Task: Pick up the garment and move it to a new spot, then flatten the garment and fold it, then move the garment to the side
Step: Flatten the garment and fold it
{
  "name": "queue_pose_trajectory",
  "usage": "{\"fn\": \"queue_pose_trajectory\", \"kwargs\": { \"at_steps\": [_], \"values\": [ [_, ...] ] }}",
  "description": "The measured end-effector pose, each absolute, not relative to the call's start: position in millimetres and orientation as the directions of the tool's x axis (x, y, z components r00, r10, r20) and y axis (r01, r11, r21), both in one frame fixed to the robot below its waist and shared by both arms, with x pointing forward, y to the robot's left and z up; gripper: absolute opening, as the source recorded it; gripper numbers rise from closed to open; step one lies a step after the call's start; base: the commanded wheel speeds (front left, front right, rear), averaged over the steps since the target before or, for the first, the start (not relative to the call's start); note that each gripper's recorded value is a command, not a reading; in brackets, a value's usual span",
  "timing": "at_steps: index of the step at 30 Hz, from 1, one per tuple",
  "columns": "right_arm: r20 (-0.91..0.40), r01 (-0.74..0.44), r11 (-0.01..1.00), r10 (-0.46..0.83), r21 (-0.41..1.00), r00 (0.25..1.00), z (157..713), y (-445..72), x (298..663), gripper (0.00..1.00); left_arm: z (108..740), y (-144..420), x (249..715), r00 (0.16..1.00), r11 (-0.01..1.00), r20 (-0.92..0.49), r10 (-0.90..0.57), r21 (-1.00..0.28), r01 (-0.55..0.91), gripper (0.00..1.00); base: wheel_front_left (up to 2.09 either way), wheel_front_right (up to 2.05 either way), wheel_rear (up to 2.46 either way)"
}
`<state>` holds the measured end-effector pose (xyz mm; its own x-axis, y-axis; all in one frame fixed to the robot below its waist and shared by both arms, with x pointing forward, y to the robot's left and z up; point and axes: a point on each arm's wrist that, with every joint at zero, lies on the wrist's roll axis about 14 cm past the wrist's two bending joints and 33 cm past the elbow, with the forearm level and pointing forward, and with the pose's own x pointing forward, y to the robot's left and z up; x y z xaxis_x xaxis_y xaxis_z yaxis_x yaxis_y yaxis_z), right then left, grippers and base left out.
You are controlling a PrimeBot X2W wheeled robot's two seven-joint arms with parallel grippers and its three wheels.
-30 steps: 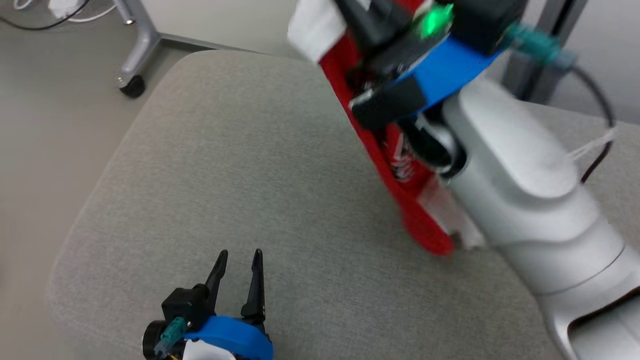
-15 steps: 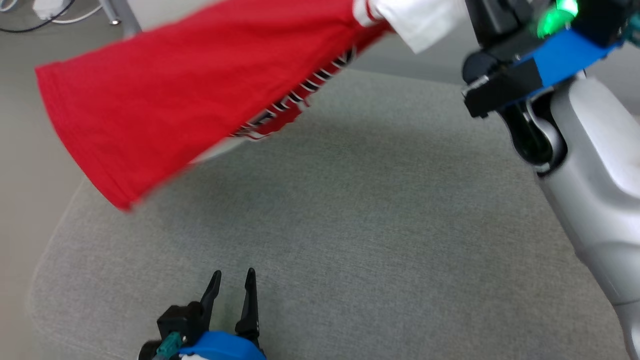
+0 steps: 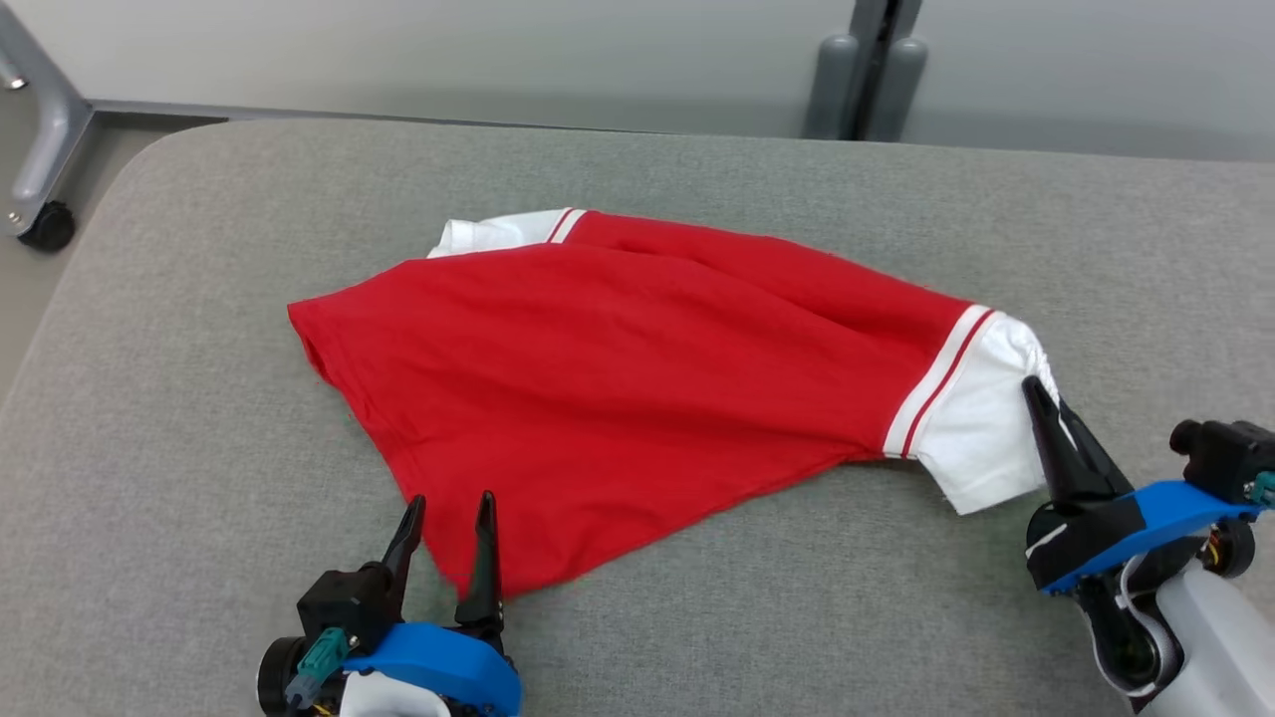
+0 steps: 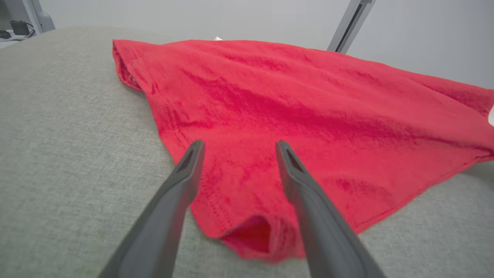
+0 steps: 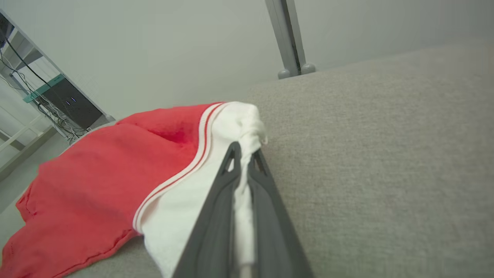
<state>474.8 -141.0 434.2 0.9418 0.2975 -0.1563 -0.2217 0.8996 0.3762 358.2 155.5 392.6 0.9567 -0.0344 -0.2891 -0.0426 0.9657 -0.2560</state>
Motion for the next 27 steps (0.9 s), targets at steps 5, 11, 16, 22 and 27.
{"fn": "queue_pose_trajectory", "kwargs": {
  "at_steps": [5,11,16,22,27],
  "values": [
    [-0.144,-0.157,0.917,0.223,0.367,0.964,439,-164,458,0.0,399,148,367,0.962,0.967,-0.265,-0.064,-0.253,-0.005,1.0,0.0,0.0,0.0],
    [-0.159,-0.127,0.982,0.149,0.142,0.976,440,-197,440,1.0,407,146,370,0.968,0.968,-0.239,-0.07,-0.252,0.008,1.0,0.0,0.0,0.0],
    [-0.065,-0.135,0.989,0.131,-0.068,0.989,469,-197,440,1.0,409,149,369,0.971,0.973,-0.234,-0.058,-0.232,0.002,1.0,0.0,0.0,0.0],
    [0.016,-0.148,0.984,0.151,-0.1,0.988,490,-171,430,1.0,416,162,369,0.977,0.979,-0.214,-0.016,-0.201,-0.028,1.0,0.0,0.0,0.0],
    [0.0,-0.171,0.982,0.171,-0.083,0.985,485,-159,417,1.0,419,168,362,0.978,0.983,-0.206,0.009,-0.177,-0.047,1.0,0.0,0.0,0.0]
  ]
}}
